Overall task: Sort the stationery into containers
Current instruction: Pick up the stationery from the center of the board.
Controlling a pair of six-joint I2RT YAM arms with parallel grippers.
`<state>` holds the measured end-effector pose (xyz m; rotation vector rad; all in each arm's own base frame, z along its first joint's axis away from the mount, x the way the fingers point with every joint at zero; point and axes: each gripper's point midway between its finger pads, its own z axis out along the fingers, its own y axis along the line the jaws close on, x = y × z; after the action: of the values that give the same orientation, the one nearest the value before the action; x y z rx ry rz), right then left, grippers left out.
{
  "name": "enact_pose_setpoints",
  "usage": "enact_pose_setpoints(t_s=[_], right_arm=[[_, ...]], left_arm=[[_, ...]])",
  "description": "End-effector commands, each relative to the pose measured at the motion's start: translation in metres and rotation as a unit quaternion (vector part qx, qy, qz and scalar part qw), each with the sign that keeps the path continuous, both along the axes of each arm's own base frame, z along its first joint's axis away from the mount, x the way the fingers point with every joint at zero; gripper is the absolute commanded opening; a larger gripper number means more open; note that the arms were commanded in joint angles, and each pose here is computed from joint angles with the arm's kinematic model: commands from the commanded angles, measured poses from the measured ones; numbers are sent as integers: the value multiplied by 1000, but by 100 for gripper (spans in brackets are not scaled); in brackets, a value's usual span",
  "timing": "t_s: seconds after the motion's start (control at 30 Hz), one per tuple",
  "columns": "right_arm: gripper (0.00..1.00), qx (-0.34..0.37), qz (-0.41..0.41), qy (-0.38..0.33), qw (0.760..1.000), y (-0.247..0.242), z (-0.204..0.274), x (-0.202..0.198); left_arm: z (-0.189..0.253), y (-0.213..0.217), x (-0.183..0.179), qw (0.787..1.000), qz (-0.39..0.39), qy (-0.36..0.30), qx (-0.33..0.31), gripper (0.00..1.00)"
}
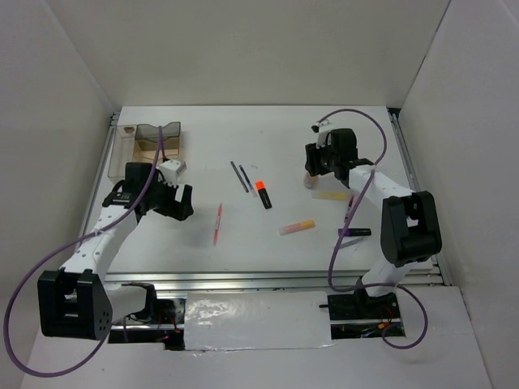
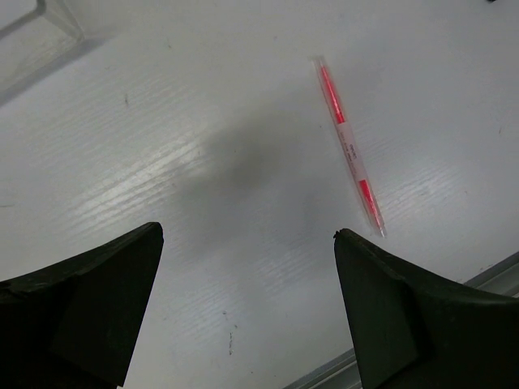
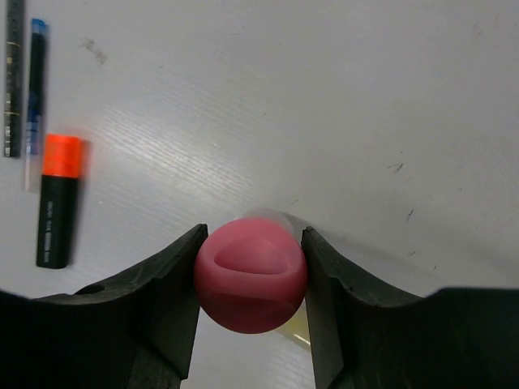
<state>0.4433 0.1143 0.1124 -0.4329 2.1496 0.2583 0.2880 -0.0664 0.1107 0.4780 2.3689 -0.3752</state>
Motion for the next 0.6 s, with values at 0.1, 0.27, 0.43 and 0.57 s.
enact_pose_setpoints(t_s=[0.1,0.27,0.43,0.57], right_arm=[[4,92,40,-57,993,34,105,-22],[1,183,100,-26,978,76,143,-55],[0,261,165,28,951,115,150,-87],[0,298,196,50,933,132,160,-101]], left_arm=[[54,-14,13,995,-25,-90,-37,99],[98,-44,17,986,-74,-123,-79,99],[124,-89,8,971,-147,-146,-122,99],[138,-127,-7,947,-213,-148,-188,98]])
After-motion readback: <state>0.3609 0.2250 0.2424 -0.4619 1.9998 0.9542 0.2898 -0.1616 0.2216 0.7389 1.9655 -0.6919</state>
